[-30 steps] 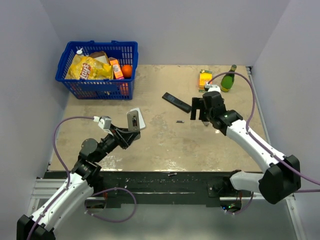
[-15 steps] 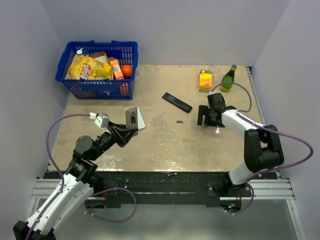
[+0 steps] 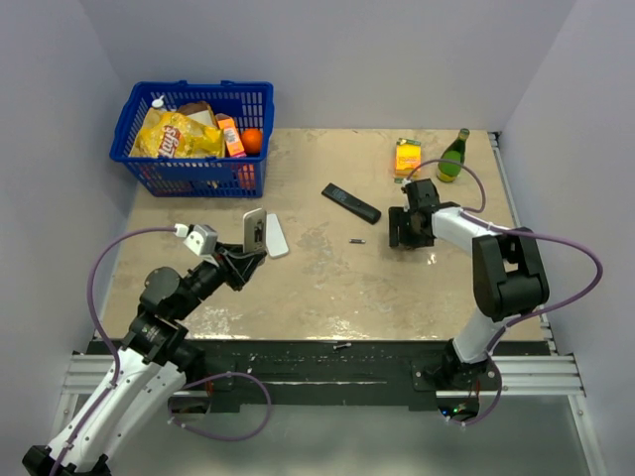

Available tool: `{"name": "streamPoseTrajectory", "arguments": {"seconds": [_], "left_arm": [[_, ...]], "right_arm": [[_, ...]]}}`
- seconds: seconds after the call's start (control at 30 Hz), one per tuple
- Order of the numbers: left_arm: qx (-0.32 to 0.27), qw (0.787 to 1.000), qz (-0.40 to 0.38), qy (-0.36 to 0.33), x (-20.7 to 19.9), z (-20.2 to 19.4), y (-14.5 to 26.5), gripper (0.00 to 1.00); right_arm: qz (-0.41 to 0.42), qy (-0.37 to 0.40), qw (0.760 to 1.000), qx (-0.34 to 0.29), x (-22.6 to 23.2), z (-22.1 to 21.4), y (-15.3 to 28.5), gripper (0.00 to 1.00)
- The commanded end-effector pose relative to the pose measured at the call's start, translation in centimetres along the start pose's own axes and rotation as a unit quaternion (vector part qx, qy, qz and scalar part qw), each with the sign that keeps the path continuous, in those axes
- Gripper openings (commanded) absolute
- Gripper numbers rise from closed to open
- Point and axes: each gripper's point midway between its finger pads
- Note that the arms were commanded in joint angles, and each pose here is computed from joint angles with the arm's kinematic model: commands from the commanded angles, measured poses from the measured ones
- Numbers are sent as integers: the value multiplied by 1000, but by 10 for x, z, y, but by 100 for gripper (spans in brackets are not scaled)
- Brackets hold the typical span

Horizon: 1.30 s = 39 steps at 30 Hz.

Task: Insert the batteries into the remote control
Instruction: Adjust the battery cover at the center of the board.

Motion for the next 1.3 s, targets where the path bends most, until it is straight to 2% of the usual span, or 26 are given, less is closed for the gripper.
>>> {"name": "streamPoseTrajectory", "arguments": {"seconds": [0.0,0.2,0.33,0.5,0.7,0.97,1.27], "left_arm": [[-34,999,2,-27,-1,27,2,0],[-34,999,1,-26,-1,27,1,0],[-34,999,3,-26,0,27,2,0],[-34,999,6,-26,1,26,3,0],[-34,999,8,-27,1,26,3,0],[-35,999,9,-28,2,26,4,0],[-38,999,5,-28,0,27,5,0]], "right_arm": [[73,7,997,12,31,-3,9,67],[131,43,990,15,77,-13,21,67],[148,79,986,-6,96,-1,31,68],[120,94,987,-42,92,31,40,67],[110,90,989,-50,90,58,29,68],[110,78,991,-22,80,58,1,68],[94,57,994,-4,61,42,-11,69]]}}
Point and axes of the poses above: each gripper's point midway between its finger pads, its own y axis back along the fingers, its own x axis along the line the jaws close on, z = x × y, and after that the axes turned 6 degrees about -y, right-handed
